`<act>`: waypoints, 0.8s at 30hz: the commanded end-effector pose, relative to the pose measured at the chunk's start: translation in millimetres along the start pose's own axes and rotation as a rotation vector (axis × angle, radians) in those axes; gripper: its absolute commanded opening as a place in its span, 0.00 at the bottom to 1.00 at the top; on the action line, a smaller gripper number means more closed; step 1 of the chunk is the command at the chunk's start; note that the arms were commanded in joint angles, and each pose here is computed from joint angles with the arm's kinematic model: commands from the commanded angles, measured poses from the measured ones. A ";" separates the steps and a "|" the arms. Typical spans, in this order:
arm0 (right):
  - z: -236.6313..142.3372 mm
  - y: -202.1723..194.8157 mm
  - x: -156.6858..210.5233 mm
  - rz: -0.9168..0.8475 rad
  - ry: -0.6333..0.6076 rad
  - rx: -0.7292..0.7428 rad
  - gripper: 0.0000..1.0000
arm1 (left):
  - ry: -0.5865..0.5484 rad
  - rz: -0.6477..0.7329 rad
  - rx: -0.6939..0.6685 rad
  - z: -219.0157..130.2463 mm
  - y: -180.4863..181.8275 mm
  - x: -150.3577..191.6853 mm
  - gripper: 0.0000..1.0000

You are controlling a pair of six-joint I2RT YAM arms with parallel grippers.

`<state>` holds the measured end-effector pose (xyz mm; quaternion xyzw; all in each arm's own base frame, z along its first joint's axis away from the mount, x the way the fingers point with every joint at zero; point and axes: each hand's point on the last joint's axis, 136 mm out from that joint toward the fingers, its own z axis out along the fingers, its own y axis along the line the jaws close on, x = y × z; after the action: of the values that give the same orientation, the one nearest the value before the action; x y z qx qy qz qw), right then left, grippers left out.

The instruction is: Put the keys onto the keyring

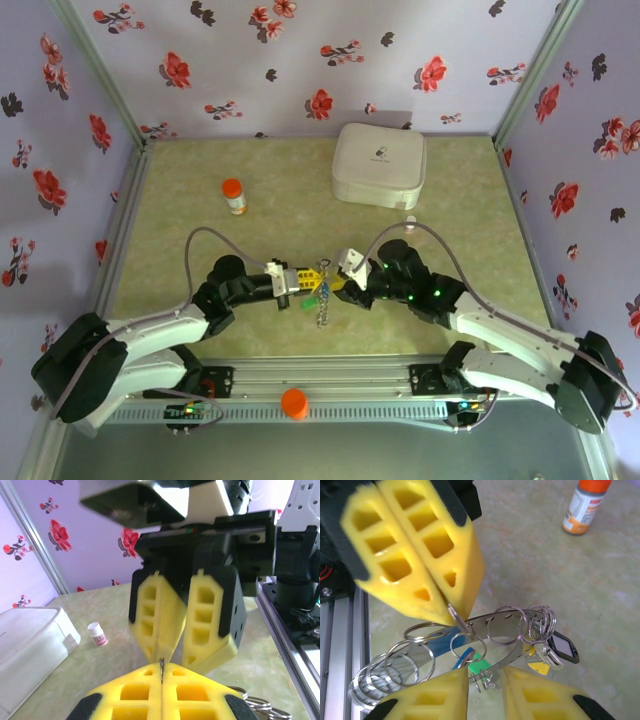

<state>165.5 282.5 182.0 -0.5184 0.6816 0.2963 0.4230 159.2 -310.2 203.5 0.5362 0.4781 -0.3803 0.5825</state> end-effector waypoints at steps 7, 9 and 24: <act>-4.6 7.0 -18.5 -0.057 -0.086 -0.041 0.26 | -0.112 -0.032 -0.023 1.6 3.0 -14.4 0.00; -3.9 5.3 -19.9 -0.052 -0.102 -0.031 0.27 | -0.111 -0.035 -0.015 2.4 2.0 -13.9 0.00; 7.3 3.1 -19.4 -0.029 -0.092 -0.025 0.20 | -0.123 -0.052 0.027 2.2 -4.4 -17.7 0.00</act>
<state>166.2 294.2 192.9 -0.5248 0.6529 0.3151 0.4461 156.6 -312.5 200.0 0.5079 0.4845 -0.4219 0.5739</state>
